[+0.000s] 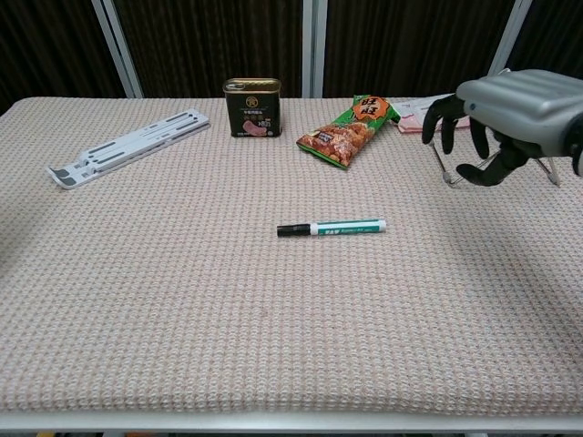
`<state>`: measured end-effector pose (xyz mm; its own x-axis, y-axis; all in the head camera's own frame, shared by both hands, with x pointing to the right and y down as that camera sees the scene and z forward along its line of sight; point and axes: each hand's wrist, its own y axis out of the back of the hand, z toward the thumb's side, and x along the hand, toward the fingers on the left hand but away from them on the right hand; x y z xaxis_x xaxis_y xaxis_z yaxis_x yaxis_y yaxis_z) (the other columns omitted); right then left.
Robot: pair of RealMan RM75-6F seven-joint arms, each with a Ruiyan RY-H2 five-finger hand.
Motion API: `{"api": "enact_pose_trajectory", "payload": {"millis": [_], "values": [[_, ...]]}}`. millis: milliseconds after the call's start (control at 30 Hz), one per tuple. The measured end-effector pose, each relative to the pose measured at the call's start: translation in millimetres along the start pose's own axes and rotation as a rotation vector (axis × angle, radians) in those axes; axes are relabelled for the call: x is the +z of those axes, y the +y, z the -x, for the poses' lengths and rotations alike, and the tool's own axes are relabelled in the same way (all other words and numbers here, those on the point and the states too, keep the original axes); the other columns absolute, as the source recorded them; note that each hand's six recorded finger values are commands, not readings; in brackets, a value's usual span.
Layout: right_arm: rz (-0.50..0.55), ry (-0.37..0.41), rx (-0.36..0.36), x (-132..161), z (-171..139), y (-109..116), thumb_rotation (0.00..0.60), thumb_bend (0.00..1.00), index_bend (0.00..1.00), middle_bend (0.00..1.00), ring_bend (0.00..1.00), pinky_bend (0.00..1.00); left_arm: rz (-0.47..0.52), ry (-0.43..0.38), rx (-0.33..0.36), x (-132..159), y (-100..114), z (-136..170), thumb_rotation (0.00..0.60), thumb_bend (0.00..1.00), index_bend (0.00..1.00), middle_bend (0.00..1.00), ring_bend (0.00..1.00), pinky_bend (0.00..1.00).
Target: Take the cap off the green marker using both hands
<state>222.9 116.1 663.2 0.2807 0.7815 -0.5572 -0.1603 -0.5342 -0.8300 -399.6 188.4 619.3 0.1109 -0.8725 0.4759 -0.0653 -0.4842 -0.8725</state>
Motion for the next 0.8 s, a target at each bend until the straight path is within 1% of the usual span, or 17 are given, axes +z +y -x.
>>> {"api": "enact_pose_trajectory", "payload": {"millis": [100, 200, 367, 600, 800], "values": [[-0.022, 0.009, 0.028, 13, 9, -8, 0.6, 0.31, 0.35, 0.4, 0.63, 0.74, 0.002, 0.007, -0.013, -1, -2, 1, 0.6, 0.0, 0.26, 0.28, 0.21, 0.34], [-0.031, 0.0, 0.063, 20, 15, -18, 0.6, 0.31, 0.37, 0.41, 0.66, 0.76, 0.003, 0.014, -0.031, -3, -7, 2, 0.6, 0.0, 0.27, 0.28, 0.21, 0.34], [-0.029, -0.012, 0.113, 36, 25, -33, 0.6, 0.31, 0.39, 0.42, 0.67, 0.76, 0.01, 0.017, -0.053, -3, -13, 1, 0.6, 0.0, 0.28, 0.28, 0.21, 0.34], [-0.051, 0.018, 0.108, 59, 38, -41, 0.6, 0.31, 0.4, 0.43, 0.67, 0.76, 0.011, 0.012, -0.06, -1, -14, -3, 0.6, 0.0, 0.28, 0.28, 0.21, 0.34], [-0.054, 0.04, 0.125, 71, 47, -50, 0.6, 0.31, 0.41, 0.43, 0.66, 0.76, 0.016, 0.015, -0.061, -2, -15, -2, 0.6, 0.0, 0.28, 0.28, 0.21, 0.34]]}}
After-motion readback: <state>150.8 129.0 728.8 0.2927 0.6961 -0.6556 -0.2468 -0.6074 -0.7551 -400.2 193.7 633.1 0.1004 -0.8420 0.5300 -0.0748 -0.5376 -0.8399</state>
